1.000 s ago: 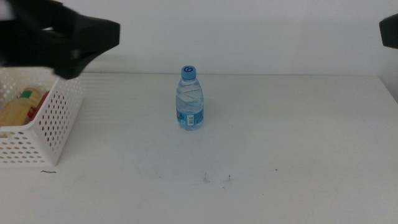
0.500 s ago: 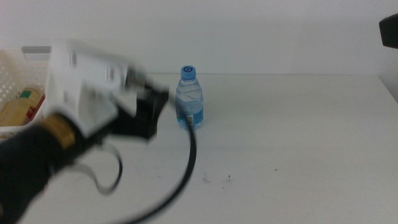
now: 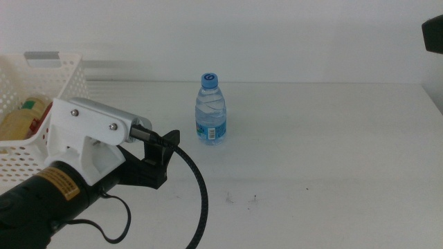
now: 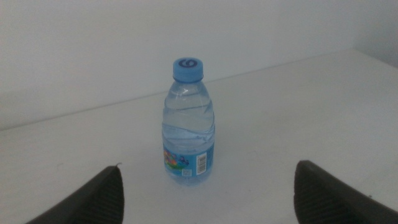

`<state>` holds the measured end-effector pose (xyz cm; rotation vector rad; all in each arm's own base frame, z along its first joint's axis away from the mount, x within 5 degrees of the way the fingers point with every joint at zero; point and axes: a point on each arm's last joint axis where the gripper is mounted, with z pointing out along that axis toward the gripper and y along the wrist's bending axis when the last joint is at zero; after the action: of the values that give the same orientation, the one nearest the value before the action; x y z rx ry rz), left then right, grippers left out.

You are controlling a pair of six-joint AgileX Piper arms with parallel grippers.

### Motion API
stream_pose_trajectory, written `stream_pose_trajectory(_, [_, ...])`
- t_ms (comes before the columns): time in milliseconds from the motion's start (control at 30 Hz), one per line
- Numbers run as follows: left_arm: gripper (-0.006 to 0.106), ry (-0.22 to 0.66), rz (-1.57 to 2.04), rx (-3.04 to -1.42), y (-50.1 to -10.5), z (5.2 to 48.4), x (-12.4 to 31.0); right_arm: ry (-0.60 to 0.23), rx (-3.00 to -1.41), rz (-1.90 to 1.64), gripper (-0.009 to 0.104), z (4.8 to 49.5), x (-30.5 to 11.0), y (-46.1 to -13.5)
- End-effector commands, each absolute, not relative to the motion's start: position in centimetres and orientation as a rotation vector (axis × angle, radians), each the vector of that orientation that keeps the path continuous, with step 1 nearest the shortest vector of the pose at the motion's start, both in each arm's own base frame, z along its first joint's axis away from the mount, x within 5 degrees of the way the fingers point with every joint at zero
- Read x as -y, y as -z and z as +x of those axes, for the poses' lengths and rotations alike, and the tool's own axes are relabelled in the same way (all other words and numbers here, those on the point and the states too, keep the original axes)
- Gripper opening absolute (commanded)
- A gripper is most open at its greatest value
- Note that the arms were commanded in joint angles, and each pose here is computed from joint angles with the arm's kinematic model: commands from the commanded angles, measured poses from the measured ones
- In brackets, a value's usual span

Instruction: Use arms to grab the bottles and put them into the dustbin to the left of the table.

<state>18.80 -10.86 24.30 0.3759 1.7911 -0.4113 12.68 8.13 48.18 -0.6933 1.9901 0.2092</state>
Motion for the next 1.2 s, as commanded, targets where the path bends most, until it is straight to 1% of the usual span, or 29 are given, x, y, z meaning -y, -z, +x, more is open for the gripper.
stream_pose_trajectory(0, [0.094, 0.41, 0.393, -1.781, -24.3, 18.7, 11.0, -0.209, -1.972, -0.691, 0.093, 12.6, -8.1, -48.5])
stream_pose_trajectory(100, [0.094, 0.409, 0.382, -1.761, -24.0, 19.3, 11.3, -0.21, -1.967, -0.689, 0.093, 12.6, -8.1, -48.5])
stream_pose_trajectory(233, [0.094, 0.453, 0.322, -1.818, -21.7, 20.6, 12.1, -0.21, -1.967, -0.689, 0.093, 12.6, -8.1, -48.5])
stream_pose_trajectory(333, [0.094, 0.473, 0.299, -1.751, -20.4, 21.9, 12.8, -0.21, -1.967, -0.689, 0.093, 12.6, -8.1, -48.5])
stream_pose_trajectory(433, [0.094, 0.476, 0.275, -1.683, -18.8, 23.7, 13.2, -0.21, -1.967, -0.689, 0.093, 12.6, -8.1, -48.5])
stream_pose_trajectory(500, [0.094, 0.527, 0.255, -1.693, -17.5, 25.3, 13.4, -0.21, -1.967, -0.689, 0.093, 12.6, -8.1, -48.5])
stream_pose_trajectory(567, [0.094, 0.6, 0.283, -1.709, -16.4, 27.2, 13.7, -0.21, -1.967, -0.689, 0.093, 12.6, -8.1, -48.5])
stream_pose_trajectory(733, [0.094, 0.663, 0.408, -1.7, -14.6, 30.9, 14.1, -0.21, -1.967, -0.689, 0.093, 12.6, -8.1, -48.5])
stream_pose_trajectory(933, [0.094, 0.648, 0.402, -1.726, -12.7, 33.4, 14.9, -0.21, -1.967, -0.689, 0.093, 12.6, -8.1, -48.5])
stream_pose_trajectory(1167, [0.094, 0.603, 0.409, -1.771, -11.7, 35.9, 15.5, -0.21, -1.967, -0.689, 0.093, 12.6, -8.1, -48.5])
